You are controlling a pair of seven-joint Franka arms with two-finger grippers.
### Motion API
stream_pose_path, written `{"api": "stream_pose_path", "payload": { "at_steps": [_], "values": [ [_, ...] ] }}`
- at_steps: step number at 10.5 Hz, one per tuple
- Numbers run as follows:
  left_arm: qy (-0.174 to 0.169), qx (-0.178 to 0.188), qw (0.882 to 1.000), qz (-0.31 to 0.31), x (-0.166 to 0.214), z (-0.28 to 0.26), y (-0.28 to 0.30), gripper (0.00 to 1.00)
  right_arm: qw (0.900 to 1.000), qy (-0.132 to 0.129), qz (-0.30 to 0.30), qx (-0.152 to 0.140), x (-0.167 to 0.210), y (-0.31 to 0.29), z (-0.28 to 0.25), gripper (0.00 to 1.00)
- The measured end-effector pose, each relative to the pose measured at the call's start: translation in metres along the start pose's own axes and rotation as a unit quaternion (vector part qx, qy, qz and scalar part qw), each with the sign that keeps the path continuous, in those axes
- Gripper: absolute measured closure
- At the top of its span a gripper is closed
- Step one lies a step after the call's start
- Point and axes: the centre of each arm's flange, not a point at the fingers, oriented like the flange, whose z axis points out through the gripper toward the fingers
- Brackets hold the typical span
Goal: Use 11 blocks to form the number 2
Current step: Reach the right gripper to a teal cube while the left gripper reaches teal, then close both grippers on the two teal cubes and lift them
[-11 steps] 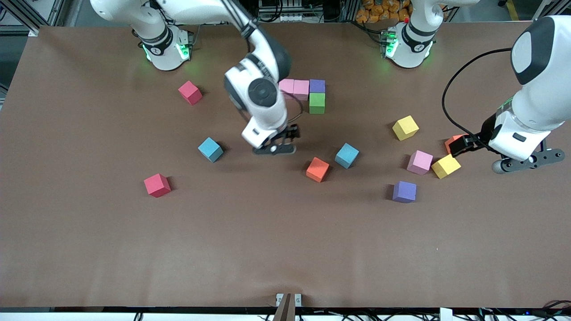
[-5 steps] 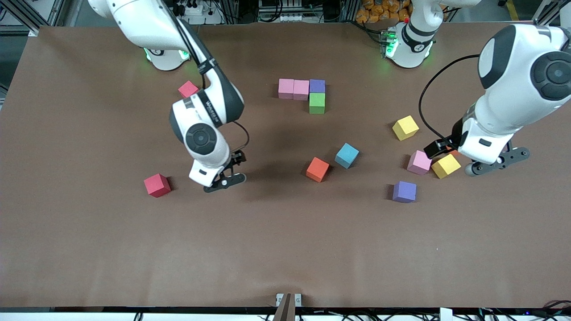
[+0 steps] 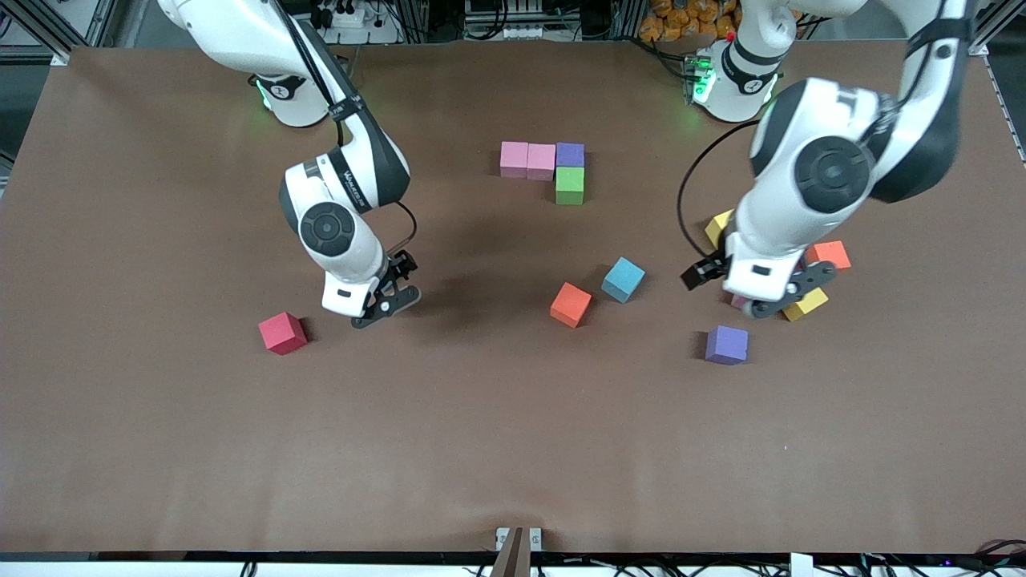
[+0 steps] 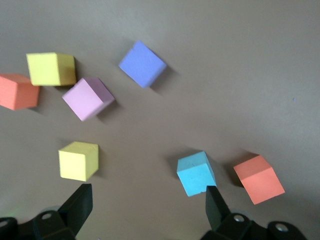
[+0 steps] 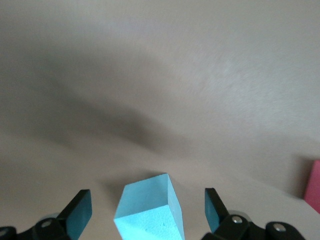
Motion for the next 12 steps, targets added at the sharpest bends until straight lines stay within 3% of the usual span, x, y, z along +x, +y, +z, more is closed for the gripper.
{"api": "stream_pose_path", "payload": {
  "at_steps": [4, 8, 12],
  "values": [
    [-0.004, 0.001, 0.999, -0.043, -0.017, 0.065, 0.026, 0.00, 0.997, -0.009, -0.077, 0.002, -0.015, -0.002, 0.019, 0.00],
    [-0.016, -0.021, 0.997, -0.066, -0.039, 0.120, 0.033, 0.00, 0.996, 0.002, -0.087, -0.003, -0.031, -0.009, 0.044, 0.00],
    [-0.022, -0.034, 0.994, -0.100, -0.052, 0.160, 0.049, 0.00, 0.996, -0.003, -0.088, -0.002, -0.041, -0.011, 0.057, 0.00]
  ]
}}
